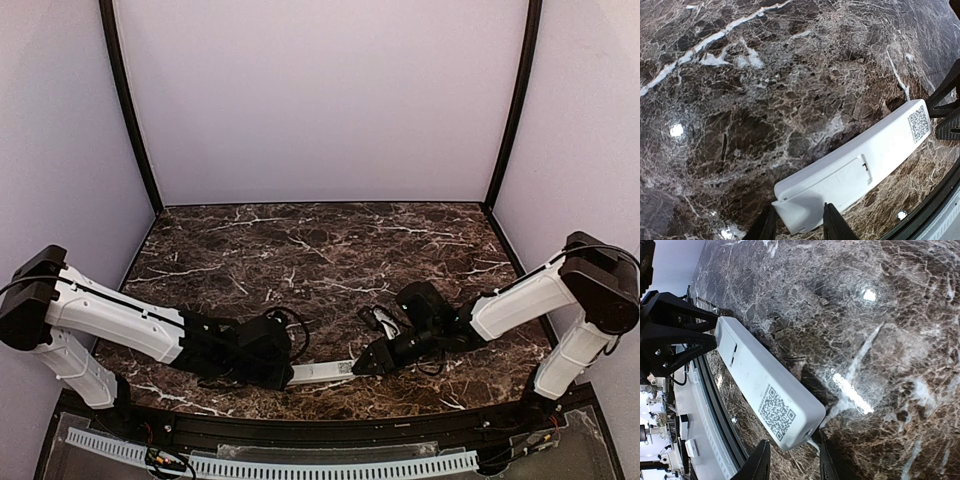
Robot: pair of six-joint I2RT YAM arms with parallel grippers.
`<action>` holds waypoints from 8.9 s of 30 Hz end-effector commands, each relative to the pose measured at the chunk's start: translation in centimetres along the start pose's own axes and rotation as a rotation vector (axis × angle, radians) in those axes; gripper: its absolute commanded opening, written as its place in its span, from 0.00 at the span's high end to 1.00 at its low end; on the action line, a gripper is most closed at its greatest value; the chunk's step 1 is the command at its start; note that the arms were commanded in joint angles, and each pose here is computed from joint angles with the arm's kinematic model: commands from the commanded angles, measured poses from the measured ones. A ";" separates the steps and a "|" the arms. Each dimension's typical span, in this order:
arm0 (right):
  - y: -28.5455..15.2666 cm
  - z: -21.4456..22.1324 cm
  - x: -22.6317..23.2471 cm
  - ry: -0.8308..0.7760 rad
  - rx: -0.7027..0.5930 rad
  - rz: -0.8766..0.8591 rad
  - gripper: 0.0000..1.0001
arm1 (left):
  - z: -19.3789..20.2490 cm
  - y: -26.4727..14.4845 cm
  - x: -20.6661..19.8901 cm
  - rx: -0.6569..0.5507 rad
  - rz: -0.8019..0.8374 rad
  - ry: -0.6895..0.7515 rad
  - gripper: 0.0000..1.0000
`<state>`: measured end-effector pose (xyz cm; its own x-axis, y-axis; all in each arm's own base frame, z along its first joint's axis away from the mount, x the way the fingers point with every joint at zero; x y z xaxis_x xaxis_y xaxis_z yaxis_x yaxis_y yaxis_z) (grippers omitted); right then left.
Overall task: Load the batteries into the remote control
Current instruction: Press the battery cover on the remote control, then pick up the remote control from the center of the board, then pass from the left arm to the right, then place the remote control at the center of the board.
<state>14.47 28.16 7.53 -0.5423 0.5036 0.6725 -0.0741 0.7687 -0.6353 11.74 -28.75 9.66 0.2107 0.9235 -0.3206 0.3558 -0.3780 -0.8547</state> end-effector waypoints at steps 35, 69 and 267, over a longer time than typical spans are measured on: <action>1.5 -0.5 0.7 -0.027 0.007 -0.066 0.75 | 0.7 1.9 -2.6 0.087 0.060 0.078 0.78; -10.4 -4.3 1.5 -0.155 -0.333 0.104 0.40 | -3.4 -3.7 -2.6 0.169 0.173 0.867 0.01; -1.9 -16.0 -4.1 -0.050 0.298 0.634 0.64 | -16.3 -7.7 3.6 -0.472 0.061 0.191 0.01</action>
<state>30.17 30.71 12.23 -0.6054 0.7748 0.1822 0.0408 0.2588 -0.9651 24.94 -23.90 20.97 0.3862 0.8990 -0.2065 0.6866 -0.4297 -0.5865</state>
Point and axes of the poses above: each gripper's point midway between its finger pads, its own y axis out along the fingers, its own x axis along the line the jaws close on, z = x × y, the point moved 7 cm from there along -y, back along the fingers, and after that the axes turned 5 degrees about -y, right-handed, at the moved point
